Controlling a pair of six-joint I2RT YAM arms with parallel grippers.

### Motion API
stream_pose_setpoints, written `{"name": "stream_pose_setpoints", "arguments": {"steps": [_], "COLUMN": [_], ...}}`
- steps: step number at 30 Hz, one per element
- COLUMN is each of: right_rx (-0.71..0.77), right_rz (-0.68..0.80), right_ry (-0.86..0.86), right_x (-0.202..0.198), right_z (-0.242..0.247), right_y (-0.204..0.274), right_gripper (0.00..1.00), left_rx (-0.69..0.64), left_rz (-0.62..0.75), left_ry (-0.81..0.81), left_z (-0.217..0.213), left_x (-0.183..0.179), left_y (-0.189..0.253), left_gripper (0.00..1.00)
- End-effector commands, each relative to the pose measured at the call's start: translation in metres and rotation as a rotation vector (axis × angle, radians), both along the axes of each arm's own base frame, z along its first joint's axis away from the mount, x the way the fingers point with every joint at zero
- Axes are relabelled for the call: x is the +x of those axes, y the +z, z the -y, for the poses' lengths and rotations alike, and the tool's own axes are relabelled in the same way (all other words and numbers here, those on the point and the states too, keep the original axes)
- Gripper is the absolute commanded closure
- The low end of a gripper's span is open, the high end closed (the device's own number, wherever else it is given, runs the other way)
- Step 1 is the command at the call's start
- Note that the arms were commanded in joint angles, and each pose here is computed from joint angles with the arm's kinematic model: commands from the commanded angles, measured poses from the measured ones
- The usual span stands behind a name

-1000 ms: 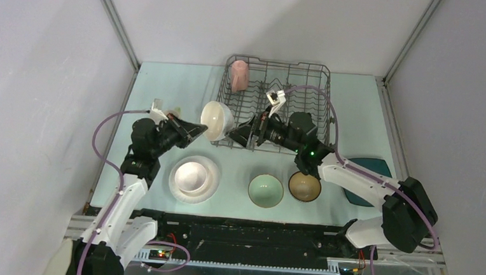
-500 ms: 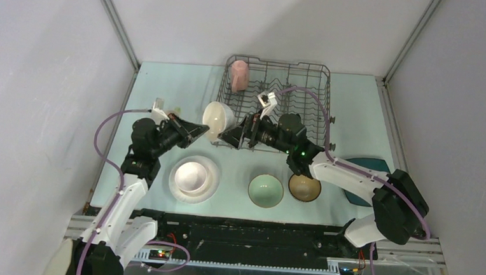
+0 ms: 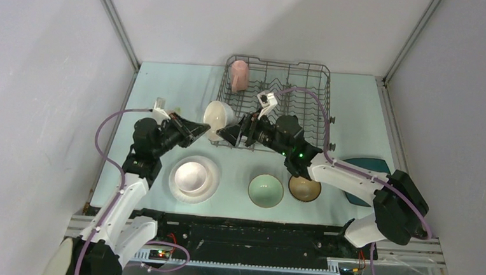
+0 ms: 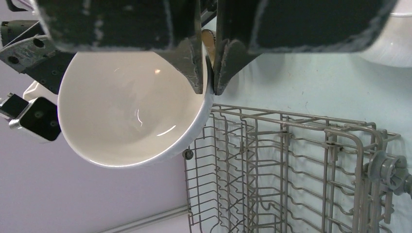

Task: Load the mixed dishes into the dish rack

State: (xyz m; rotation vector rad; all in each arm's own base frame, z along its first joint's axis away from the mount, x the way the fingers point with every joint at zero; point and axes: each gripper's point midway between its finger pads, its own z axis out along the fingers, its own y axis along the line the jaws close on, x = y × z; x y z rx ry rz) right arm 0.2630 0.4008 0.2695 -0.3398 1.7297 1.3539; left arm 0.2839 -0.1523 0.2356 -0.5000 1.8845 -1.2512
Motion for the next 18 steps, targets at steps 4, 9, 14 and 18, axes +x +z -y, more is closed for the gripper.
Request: {"name": "stream_pose_setpoints", "arguments": {"steps": [4, 9, 14, 18], "right_rx": [0.025, 0.014, -0.02, -0.07], "right_rz": [0.074, 0.05, 0.026, 0.042], "right_ry": [-0.132, -0.149, -0.197, -0.283], "right_x": [0.022, 0.039, 0.056, 0.076], "right_z": [0.019, 0.036, 0.057, 0.087], "right_y": [0.036, 0.032, 0.025, 0.023], "right_gripper": [1.0, 1.0, 1.0, 1.0], "left_rx": [-0.018, 0.002, 0.015, 0.048], "left_rz": [0.121, 0.092, 0.083, 0.089], "left_ry": [-0.046, -0.058, -0.059, -0.06], "left_z": [0.01, 0.012, 0.012, 0.011], "left_x": [0.002, 0.006, 0.008, 0.01], "left_y": [0.029, 0.015, 0.009, 0.009], "left_gripper": [0.78, 0.72, 0.61, 0.52]}}
